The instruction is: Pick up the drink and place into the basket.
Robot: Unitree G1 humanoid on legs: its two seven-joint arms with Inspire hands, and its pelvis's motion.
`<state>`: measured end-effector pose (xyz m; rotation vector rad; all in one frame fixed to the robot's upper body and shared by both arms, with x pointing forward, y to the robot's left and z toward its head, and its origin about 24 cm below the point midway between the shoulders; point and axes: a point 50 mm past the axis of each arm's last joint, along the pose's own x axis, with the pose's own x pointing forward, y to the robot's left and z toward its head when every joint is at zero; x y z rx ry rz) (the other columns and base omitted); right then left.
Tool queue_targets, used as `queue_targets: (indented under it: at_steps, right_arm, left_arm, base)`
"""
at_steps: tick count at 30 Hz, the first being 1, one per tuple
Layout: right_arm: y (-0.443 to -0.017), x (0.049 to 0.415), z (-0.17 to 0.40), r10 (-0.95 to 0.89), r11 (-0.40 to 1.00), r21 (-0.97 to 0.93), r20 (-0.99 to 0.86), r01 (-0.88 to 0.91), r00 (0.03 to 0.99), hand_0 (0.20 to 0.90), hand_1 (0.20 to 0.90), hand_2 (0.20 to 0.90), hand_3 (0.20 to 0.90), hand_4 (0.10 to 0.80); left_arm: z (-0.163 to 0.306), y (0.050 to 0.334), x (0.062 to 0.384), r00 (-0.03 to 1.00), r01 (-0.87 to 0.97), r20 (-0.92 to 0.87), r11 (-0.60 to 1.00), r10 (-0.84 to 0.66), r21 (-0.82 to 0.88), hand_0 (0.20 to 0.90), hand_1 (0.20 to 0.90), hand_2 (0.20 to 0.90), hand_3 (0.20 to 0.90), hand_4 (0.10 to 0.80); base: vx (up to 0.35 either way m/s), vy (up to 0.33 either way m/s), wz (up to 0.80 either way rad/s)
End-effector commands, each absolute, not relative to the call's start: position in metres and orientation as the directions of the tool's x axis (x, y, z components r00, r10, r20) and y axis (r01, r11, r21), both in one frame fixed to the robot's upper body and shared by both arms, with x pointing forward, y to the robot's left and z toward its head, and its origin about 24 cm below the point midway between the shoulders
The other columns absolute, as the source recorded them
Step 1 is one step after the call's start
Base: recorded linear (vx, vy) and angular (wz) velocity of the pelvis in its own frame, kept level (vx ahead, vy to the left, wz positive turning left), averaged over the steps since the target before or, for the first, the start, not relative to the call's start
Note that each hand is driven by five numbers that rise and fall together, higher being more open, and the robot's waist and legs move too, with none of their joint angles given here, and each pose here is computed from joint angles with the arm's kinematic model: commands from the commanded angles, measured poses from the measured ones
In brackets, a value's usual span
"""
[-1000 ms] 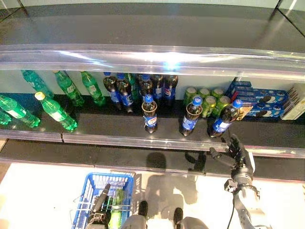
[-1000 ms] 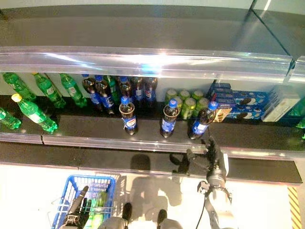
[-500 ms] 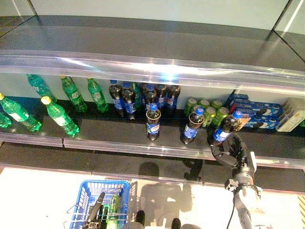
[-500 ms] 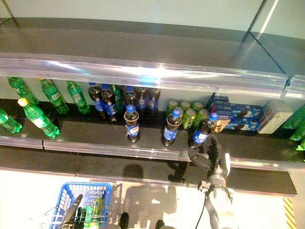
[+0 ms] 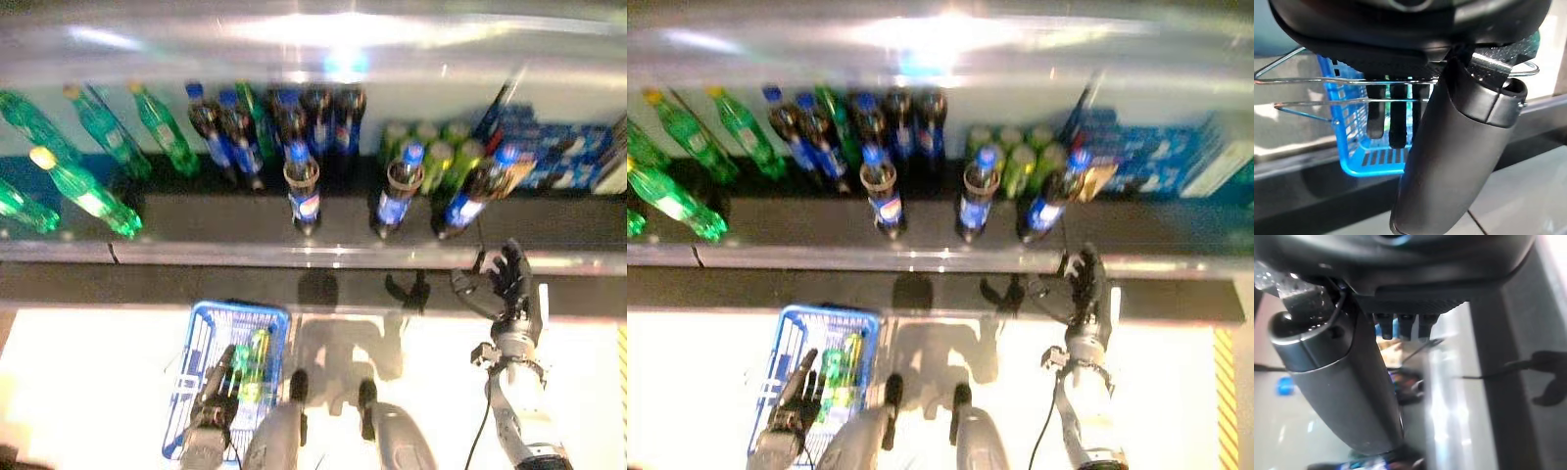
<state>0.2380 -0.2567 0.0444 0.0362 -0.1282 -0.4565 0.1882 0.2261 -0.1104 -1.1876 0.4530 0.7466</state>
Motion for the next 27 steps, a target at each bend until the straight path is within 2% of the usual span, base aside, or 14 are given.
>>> queue_targets:
  at_steps: [1,6,7,15,24,27]
  right_arm:
    - [-0.258,0.247,0.13,-0.423,0.899,0.146,0.531,0.413,0.734,0.9,0.9,0.9,0.9,0.8]
    - [-0.259,0.247,0.162,-0.436,0.887,0.194,0.654,0.42,0.619,0.9,0.9,0.9,0.9,0.8]
    - [-0.259,0.247,0.164,-0.435,0.887,0.197,0.66,0.418,0.612,0.9,0.9,0.9,0.9,0.8]
    - [-0.253,0.232,0.222,-0.364,0.886,0.188,0.848,0.423,0.385,0.9,0.9,0.9,0.9,0.8]
    - [-0.242,0.228,0.256,-0.253,0.919,0.125,0.915,0.374,0.315,0.9,0.9,0.9,0.9,0.8]
    - [-0.242,0.23,0.262,-0.253,0.93,0.135,0.91,0.341,0.328,0.9,0.9,0.9,0.9,0.8]
  left_arm:
    - [-0.065,0.272,0.207,0.79,-0.563,-0.412,0.272,0.453,-0.781,0.3,0.3,0.3,0.2,0.1]
    - [-0.045,0.269,0.227,0.825,-0.48,-0.326,0.27,0.462,-0.835,0.3,0.3,0.3,0.2,0.1]
    - [-0.044,0.269,0.228,0.827,-0.476,-0.321,0.269,0.462,-0.837,0.3,0.3,0.3,0.2,0.1]
    - [-0.039,0.276,0.23,0.809,-0.48,-0.32,0.241,0.493,-0.843,0.3,0.3,0.3,0.2,0.1]
    - [-0.053,0.283,0.22,0.784,-0.536,-0.382,0.223,0.489,-0.814,0.3,0.3,0.3,0.2,0.1]
    - [-0.056,0.284,0.216,0.783,-0.541,-0.391,0.22,0.484,-0.811,0.3,0.3,0.3,0.2,0.1]
  base:
    - [-0.186,0.005,-0.2]
    - [-0.133,-0.013,-0.13]
    - [-0.109,0.003,-0.1]
    - [-0.024,0.03,-0.09]
    - [0.043,0.04,-0.06]
    - [0.067,0.036,-0.1]
